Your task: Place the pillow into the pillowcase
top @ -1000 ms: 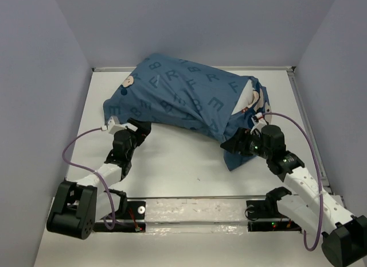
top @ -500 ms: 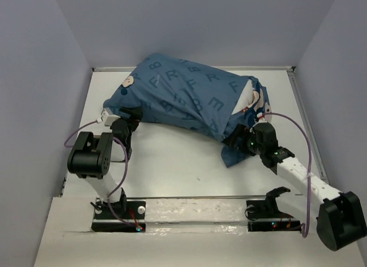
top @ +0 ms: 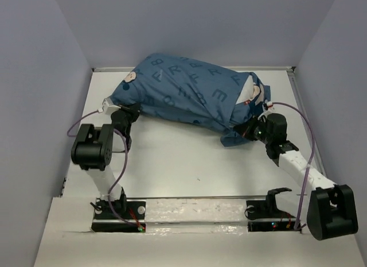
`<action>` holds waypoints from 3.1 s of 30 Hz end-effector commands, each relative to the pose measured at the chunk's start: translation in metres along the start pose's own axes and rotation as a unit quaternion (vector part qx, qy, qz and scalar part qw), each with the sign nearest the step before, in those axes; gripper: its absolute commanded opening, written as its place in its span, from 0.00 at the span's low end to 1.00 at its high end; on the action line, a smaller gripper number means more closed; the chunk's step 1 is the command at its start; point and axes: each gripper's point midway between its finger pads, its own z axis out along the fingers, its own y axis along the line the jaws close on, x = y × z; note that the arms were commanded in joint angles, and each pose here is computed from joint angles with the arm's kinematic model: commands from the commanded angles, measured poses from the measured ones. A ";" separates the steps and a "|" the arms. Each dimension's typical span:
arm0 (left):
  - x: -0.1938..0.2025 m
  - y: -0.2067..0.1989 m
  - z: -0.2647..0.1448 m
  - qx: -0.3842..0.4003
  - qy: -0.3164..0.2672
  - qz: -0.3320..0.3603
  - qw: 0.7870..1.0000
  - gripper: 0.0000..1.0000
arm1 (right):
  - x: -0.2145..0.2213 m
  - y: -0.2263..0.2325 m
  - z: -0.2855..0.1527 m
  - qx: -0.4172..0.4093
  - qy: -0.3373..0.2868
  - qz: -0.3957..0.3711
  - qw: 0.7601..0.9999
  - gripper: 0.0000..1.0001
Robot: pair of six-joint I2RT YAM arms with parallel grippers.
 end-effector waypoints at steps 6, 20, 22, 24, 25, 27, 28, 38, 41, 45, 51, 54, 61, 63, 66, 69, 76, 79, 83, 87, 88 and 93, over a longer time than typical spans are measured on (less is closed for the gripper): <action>-0.193 -0.201 -0.214 0.213 -0.312 0.039 0.925 0.00 | -0.067 0.131 -0.135 -0.152 -0.086 -0.119 0.977 0.00; -0.200 -0.236 -0.346 0.108 -0.193 0.178 0.959 0.00 | -0.089 0.234 -0.239 -0.263 -0.048 -0.109 0.957 0.00; -0.178 -0.202 -0.314 0.065 -0.163 0.180 0.968 0.01 | -0.083 0.200 -0.194 -0.216 -0.030 -0.082 0.973 0.05; -0.151 -0.177 -0.271 0.052 -0.130 0.168 0.976 0.06 | -0.088 0.165 -0.139 -0.159 -0.028 -0.047 0.986 0.06; -0.149 -0.181 -0.258 0.062 -0.132 0.151 0.978 0.06 | -0.092 0.154 -0.119 -0.147 -0.027 -0.036 0.988 0.07; -0.132 -0.170 -0.219 0.048 -0.107 0.135 0.984 0.30 | -0.101 0.133 -0.068 -0.143 0.009 0.003 0.990 0.28; -0.132 -0.168 -0.205 0.046 -0.116 0.116 0.985 0.52 | -0.123 0.124 -0.056 -0.135 -0.007 0.007 0.991 0.37; -0.165 -0.212 -0.145 0.050 -0.151 0.123 0.980 0.99 | -0.203 0.131 -0.061 -0.063 -0.108 -0.092 0.988 0.82; -0.154 -0.162 -0.138 -0.015 -0.149 0.136 0.979 0.99 | -0.162 0.128 -0.051 -0.081 -0.069 -0.097 0.990 0.79; -0.153 -0.129 -0.127 -0.057 -0.137 0.138 0.979 0.99 | -0.122 0.096 -0.004 -0.051 -0.004 -0.091 0.995 0.78; -0.188 -0.119 -0.114 -0.114 -0.145 0.208 0.961 0.99 | -0.105 0.076 0.028 -0.046 -0.006 -0.072 0.996 0.73; -0.174 -0.081 -0.092 -0.150 -0.108 0.212 0.960 0.99 | -0.091 0.062 0.059 -0.049 0.028 -0.052 0.997 0.58; -0.093 0.011 -0.101 -0.180 -0.002 0.119 0.976 0.98 | -0.113 0.023 0.073 0.033 -0.025 -0.038 0.998 0.22; -0.073 0.020 -0.115 -0.170 0.016 0.094 0.981 0.98 | -0.135 0.035 0.056 0.036 -0.065 -0.054 0.996 0.26; -0.079 0.009 -0.129 -0.150 0.002 0.108 0.983 0.99 | -0.145 0.057 0.030 0.016 -0.075 -0.072 0.994 0.54; -0.115 -0.033 -0.138 -0.121 -0.044 0.154 0.980 0.99 | -0.143 0.081 0.006 -0.017 -0.064 -0.072 0.995 0.79; -0.209 -0.233 -0.222 0.085 -0.167 0.263 0.946 0.99 | -0.192 0.148 -0.124 -0.045 -0.218 -0.124 0.967 1.00; -0.197 -0.292 -0.268 0.200 -0.148 0.284 0.926 0.99 | -0.208 0.191 -0.207 -0.088 -0.304 -0.169 0.933 1.00; -0.187 -0.329 -0.308 0.273 -0.133 0.297 0.905 0.99 | -0.214 0.210 -0.270 -0.103 -0.381 -0.173 0.903 1.00; -0.173 -0.352 -0.337 0.338 -0.111 0.313 0.881 0.99 | -0.206 0.212 -0.286 -0.121 -0.401 -0.174 0.891 1.00; -0.172 -0.352 -0.338 0.339 -0.110 0.315 0.880 0.99 | -0.204 0.211 -0.282 -0.122 -0.396 -0.173 0.893 1.00; -0.158 -0.349 -0.350 0.359 -0.094 0.328 0.869 0.99 | -0.199 0.210 -0.260 -0.131 -0.361 -0.171 0.907 1.00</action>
